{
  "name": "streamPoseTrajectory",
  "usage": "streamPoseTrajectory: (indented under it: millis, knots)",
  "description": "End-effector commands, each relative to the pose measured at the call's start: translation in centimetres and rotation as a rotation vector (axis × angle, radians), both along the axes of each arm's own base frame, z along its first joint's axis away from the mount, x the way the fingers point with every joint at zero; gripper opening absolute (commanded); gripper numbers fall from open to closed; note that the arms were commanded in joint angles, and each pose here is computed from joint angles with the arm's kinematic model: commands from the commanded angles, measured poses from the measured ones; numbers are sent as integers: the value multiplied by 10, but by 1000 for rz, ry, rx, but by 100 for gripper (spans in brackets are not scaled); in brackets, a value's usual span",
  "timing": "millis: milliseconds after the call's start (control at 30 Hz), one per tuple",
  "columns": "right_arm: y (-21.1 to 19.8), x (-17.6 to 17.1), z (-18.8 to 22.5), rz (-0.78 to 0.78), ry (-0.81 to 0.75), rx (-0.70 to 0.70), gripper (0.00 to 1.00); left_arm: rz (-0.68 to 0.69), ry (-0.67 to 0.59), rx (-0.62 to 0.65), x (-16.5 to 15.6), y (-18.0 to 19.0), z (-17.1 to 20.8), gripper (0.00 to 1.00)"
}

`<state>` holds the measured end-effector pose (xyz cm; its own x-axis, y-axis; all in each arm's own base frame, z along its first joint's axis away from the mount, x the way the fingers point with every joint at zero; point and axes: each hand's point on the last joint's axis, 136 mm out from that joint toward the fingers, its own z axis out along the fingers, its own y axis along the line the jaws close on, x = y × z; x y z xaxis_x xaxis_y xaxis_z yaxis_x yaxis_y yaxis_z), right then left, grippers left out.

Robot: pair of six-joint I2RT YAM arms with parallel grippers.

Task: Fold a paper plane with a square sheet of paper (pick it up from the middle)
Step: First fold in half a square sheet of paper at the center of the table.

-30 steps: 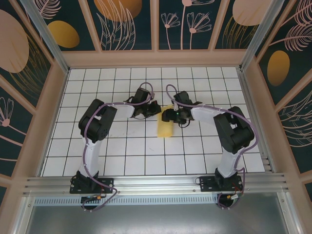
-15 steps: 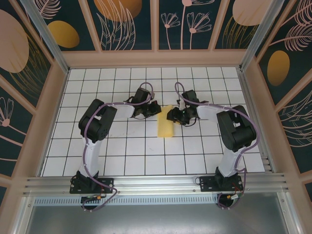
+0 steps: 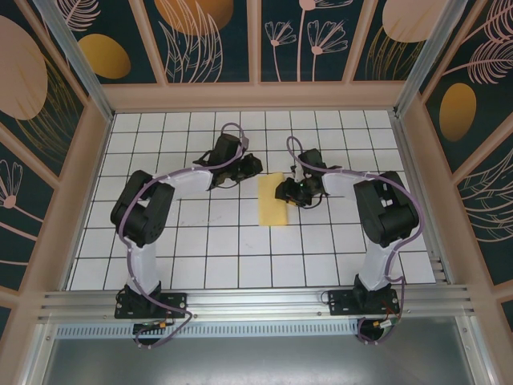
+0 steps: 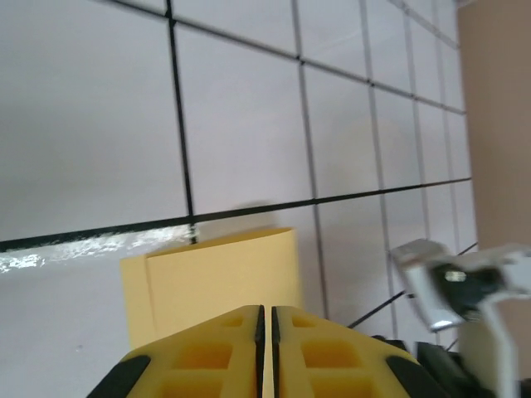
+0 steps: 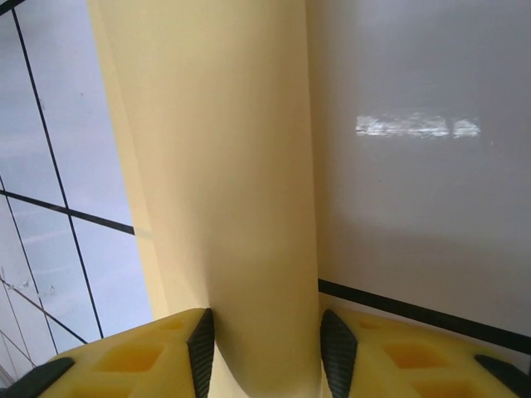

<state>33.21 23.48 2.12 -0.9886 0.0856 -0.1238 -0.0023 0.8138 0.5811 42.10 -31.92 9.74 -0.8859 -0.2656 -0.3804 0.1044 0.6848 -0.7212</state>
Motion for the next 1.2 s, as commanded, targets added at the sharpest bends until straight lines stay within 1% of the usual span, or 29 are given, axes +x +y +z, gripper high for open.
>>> streamPoseTrajectory:
  millis: [0,167,367,800,1167]
  knots:
    - [-27,-22,-56,-19,93,-223,47,46,4,8,-4,10,-5,15]
    - [-31,-26,-69,-33,106,-304,47,55,26,-8,-13,14,-15,14]
    - [-34,-30,-81,-33,127,-353,48,37,38,-23,-18,12,-23,11]
    - [-34,-42,-105,16,159,-395,53,28,62,-9,-19,11,-38,8]
    - [-34,-48,-116,64,166,-415,54,23,72,2,-19,11,-45,6]
